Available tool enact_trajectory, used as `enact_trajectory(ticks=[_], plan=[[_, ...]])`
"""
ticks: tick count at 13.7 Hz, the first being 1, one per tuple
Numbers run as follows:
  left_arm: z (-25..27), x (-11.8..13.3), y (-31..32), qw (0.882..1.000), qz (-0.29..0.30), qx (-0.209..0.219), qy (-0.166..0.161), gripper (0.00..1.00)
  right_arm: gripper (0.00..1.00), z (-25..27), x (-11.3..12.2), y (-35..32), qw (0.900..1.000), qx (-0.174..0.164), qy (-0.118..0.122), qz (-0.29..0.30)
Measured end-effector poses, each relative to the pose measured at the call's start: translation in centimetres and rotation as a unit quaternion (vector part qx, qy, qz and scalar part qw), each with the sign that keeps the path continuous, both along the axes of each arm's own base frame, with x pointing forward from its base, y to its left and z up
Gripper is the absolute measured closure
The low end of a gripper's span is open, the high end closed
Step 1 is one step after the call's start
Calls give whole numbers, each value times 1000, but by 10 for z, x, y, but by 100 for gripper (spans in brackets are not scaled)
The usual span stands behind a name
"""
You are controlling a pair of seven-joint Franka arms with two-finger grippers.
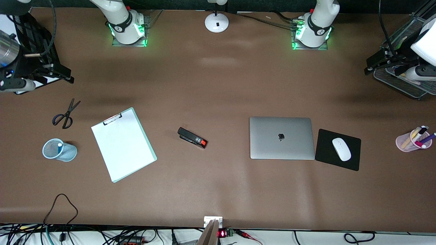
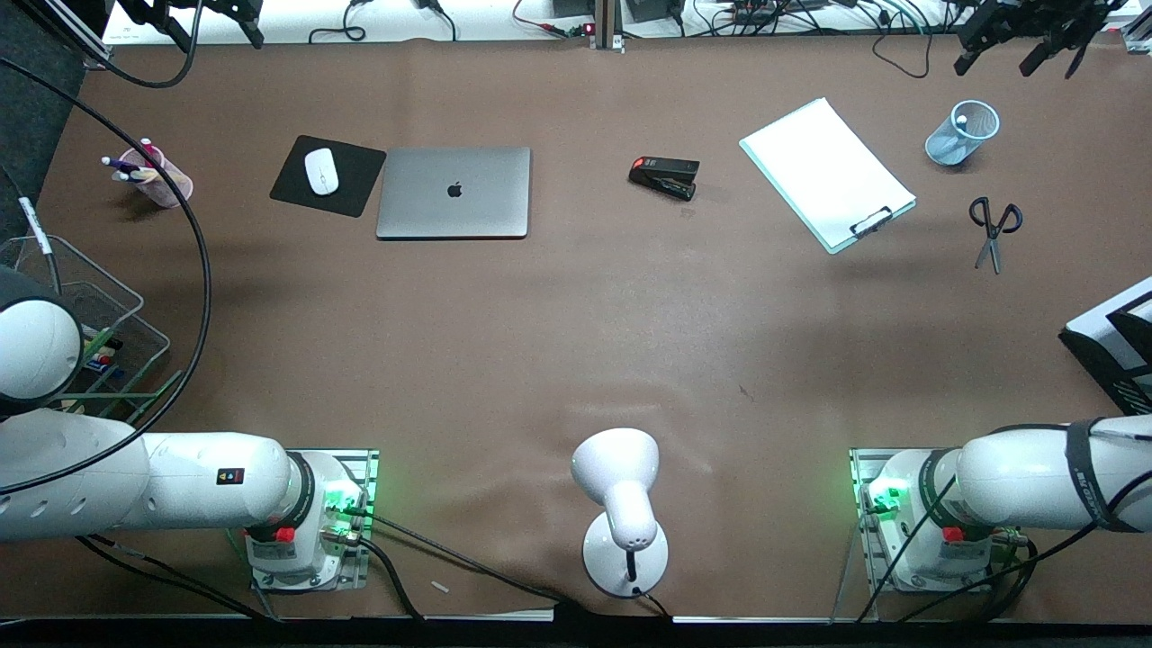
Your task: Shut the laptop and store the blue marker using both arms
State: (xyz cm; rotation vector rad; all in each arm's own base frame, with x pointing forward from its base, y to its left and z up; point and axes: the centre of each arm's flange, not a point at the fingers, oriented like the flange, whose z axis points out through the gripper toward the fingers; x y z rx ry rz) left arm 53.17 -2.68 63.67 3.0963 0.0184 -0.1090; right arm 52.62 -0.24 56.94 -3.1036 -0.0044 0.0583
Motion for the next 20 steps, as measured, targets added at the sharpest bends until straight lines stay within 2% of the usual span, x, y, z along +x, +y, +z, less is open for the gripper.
enact_trajectory(ticks=[3, 6, 20], plan=[[0, 0, -1, 1000, -1, 0, 0, 0, 0, 19, -17, -4, 999, -13, -34, -3], [-1, 0, 0, 1000, 0, 0, 1, 0, 0, 40, -14, -4, 998, -17, -58, -2], [-2, -1, 0, 1000, 0, 0, 6, 0, 0, 30, -7, 2, 999, -15, -45, 4]])
